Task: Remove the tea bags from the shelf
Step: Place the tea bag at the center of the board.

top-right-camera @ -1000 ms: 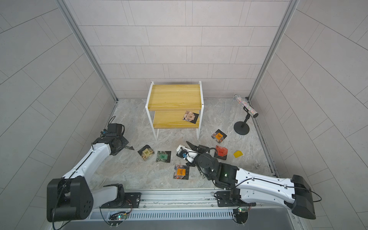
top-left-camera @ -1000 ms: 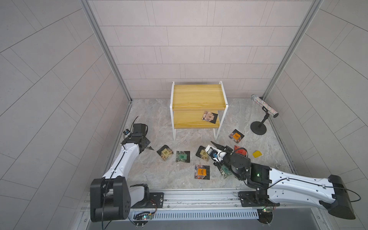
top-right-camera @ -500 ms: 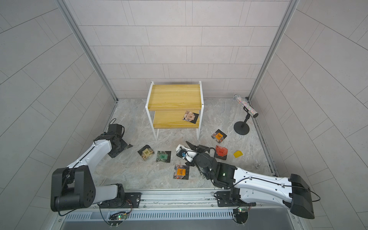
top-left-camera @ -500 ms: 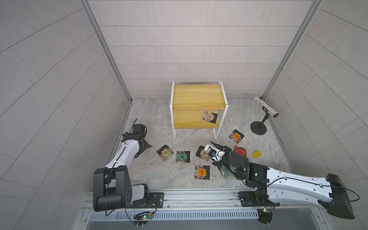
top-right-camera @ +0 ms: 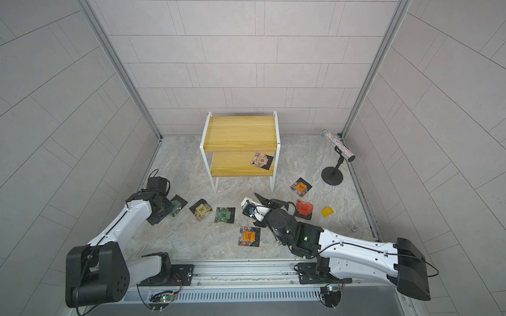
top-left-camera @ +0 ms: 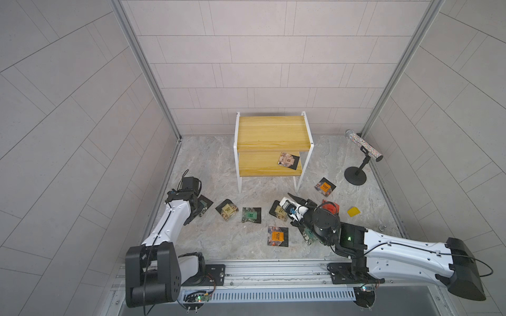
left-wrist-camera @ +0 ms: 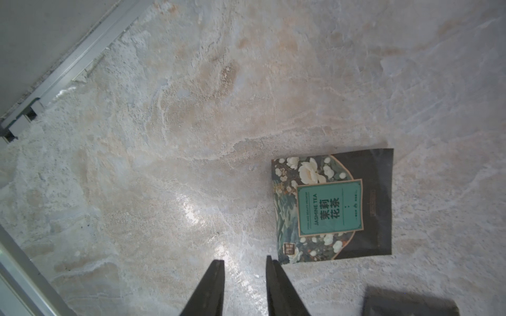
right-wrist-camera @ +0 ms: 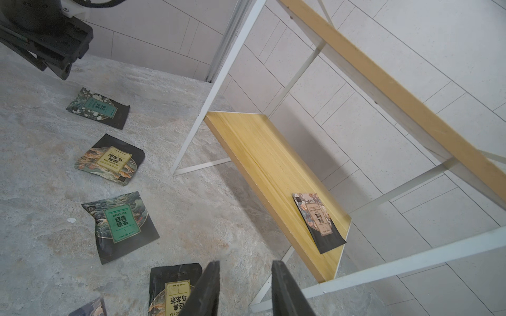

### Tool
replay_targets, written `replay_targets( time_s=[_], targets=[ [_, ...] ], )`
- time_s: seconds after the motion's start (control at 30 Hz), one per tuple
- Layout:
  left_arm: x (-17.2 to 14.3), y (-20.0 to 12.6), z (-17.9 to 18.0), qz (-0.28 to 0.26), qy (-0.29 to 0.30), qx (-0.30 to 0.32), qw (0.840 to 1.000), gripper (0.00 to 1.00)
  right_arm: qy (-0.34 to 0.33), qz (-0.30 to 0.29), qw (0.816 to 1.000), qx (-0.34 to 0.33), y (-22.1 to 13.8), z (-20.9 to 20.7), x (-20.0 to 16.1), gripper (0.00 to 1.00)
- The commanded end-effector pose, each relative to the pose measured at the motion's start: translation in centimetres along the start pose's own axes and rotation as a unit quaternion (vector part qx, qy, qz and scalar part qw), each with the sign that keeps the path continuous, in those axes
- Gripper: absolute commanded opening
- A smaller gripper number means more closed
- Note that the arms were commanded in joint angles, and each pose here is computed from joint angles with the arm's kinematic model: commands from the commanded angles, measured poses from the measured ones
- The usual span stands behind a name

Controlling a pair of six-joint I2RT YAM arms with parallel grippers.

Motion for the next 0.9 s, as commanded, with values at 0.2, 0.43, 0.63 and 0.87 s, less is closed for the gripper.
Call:
replay_targets(
  time_s=[0.2,0.43,0.63,0.87],
  targets=[
    [-0.1,-3.6,-1.9,0.008,0.008,-0.103,0.995,0.53,0.103,0.021,0.994,-0.013,-0.8,-3.5,0.4,0.48],
    [-0.1,-7.7,-4.7,0.016,0.051,-0.215,0.975,0.64,0.232,0.064,0.969,-0.046,-1.0,-8.0,-1.2,0.61],
    [-0.4,-11.3,-7.4,0.018,0.105,-0.289,0.951,0.7,0.316,0.089,0.944,-0.047,-1.2,-10.2,-2.6,0.65],
    [-2.0,-14.1,-10.0,0.02,0.158,-0.348,0.924,0.72,0.387,0.102,0.916,-0.034,-1.0,-11.3,-3.7,0.69]
  ],
)
Point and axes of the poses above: each gripper's point midway between its finger pads, its own y axis out along the fingers, its own z axis along the line the jaws close on, x = y × z, the point moved 2 cm from there along -y, back along the fingers, and after that the axes turned 4 degrees about -y, right-handed, at the moved point
